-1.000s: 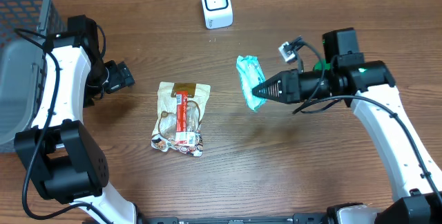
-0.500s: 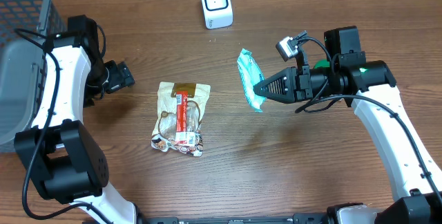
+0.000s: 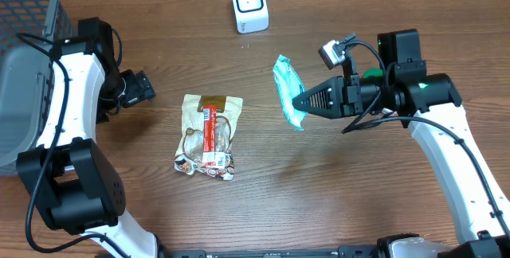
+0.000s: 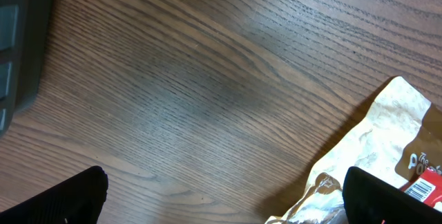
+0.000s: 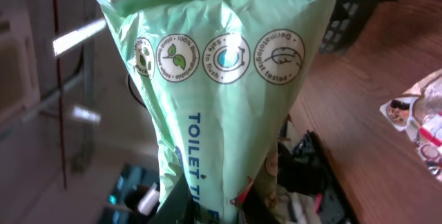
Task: Scan the item barcode
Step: 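Lift the wipes packet and carry it toward the scanner, then hold the wipes packet in front of the scanner with the right gripper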
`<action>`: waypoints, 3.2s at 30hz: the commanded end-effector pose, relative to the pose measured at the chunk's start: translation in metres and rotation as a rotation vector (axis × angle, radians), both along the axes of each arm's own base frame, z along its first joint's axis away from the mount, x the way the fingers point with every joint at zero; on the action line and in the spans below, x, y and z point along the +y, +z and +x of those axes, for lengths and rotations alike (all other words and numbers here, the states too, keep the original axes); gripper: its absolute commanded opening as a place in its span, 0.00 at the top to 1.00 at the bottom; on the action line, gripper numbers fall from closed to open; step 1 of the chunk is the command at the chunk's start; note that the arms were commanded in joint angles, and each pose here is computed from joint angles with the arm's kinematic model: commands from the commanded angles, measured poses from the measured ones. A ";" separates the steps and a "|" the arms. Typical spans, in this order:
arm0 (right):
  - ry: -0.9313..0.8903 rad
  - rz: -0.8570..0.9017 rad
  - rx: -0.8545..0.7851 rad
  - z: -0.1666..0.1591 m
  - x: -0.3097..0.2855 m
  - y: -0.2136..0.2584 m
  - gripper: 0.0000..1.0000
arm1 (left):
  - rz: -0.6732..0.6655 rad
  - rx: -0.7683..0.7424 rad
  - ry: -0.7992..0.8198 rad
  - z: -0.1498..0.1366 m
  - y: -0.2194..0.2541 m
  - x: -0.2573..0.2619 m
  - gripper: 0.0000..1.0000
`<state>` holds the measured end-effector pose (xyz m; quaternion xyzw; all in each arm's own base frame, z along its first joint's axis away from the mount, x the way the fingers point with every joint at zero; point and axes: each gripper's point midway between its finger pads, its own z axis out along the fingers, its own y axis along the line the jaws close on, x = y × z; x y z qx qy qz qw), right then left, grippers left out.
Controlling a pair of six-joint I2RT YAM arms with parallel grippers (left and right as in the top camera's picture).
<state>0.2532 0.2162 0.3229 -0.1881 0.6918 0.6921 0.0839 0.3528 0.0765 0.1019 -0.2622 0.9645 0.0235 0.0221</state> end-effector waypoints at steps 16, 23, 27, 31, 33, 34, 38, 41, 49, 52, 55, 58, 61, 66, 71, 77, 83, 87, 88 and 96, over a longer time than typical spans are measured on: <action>-0.412 0.013 -0.064 0.118 0.063 0.085 0.96 | 0.015 -0.032 -0.010 0.004 0.010 0.000 0.00; -0.539 -0.014 -0.149 0.168 0.067 0.134 0.96 | 0.015 -0.032 -0.010 0.004 0.010 0.000 0.00; -0.591 -0.058 -0.187 0.206 0.073 0.151 0.96 | 0.015 -0.032 -0.010 0.004 0.010 0.000 0.00; -0.806 -0.202 -0.206 0.267 0.061 0.112 0.96 | 0.015 -0.032 -0.010 0.004 0.010 0.000 0.00; -0.874 -0.264 -0.242 0.286 0.056 0.092 0.96 | 0.015 -0.032 -0.010 0.004 0.010 0.000 0.00; -0.920 -0.310 -0.266 0.299 0.053 0.078 0.96 | 0.015 -0.032 -0.010 0.004 0.010 0.000 0.00; -1.046 -0.482 -0.355 0.335 0.047 0.028 0.96 | 0.015 -0.032 -0.010 0.004 0.010 0.000 0.00; -1.032 -0.567 -0.407 0.351 0.064 -0.018 0.96 | 0.015 -0.032 -0.010 0.004 0.010 0.000 0.00; -1.095 -0.885 -0.455 0.377 0.063 -0.135 0.96 | 0.015 -0.032 -0.010 0.004 0.010 0.000 0.00; -1.095 -0.954 -0.434 0.381 0.059 -0.171 0.96 | 0.015 -0.032 -0.010 0.004 0.010 0.000 0.00; -1.076 -0.983 -0.418 0.381 0.059 -0.192 0.96 | 0.015 -0.032 -0.010 0.004 0.010 0.000 0.00; -1.059 -1.013 -0.401 0.380 0.058 -0.208 0.96 | 0.015 -0.032 -0.010 0.004 0.010 0.000 0.00; -1.054 -1.051 -0.383 0.377 0.054 -0.222 0.96 | 0.015 -0.032 -0.010 0.004 0.010 0.000 0.00; -1.062 -1.081 -0.379 0.376 0.049 -0.226 0.96 | 0.015 -0.032 -0.010 0.004 0.010 0.000 0.00; -1.050 -1.098 -0.369 0.373 0.047 -0.229 0.96 | 0.015 -0.032 -0.010 0.004 0.010 0.000 0.00; -1.011 -1.090 -0.353 0.368 0.052 -0.234 0.96 | 0.015 -0.032 -0.010 0.004 0.010 0.000 0.00; -0.968 -1.100 -0.330 0.361 0.055 -0.241 0.96 | 0.015 -0.032 -0.011 0.004 0.010 0.000 0.00; -0.955 -1.113 -0.319 0.358 0.054 -0.244 0.96 | 0.015 -0.032 -0.010 0.004 0.010 0.000 0.00; -0.955 -1.113 -0.319 0.358 0.054 -0.244 0.96 | 0.015 -0.032 -0.010 0.004 0.010 0.000 0.00; -0.988 -1.095 -0.320 0.354 0.035 -0.191 0.96 | 0.015 -0.032 -0.010 0.004 0.010 0.000 0.00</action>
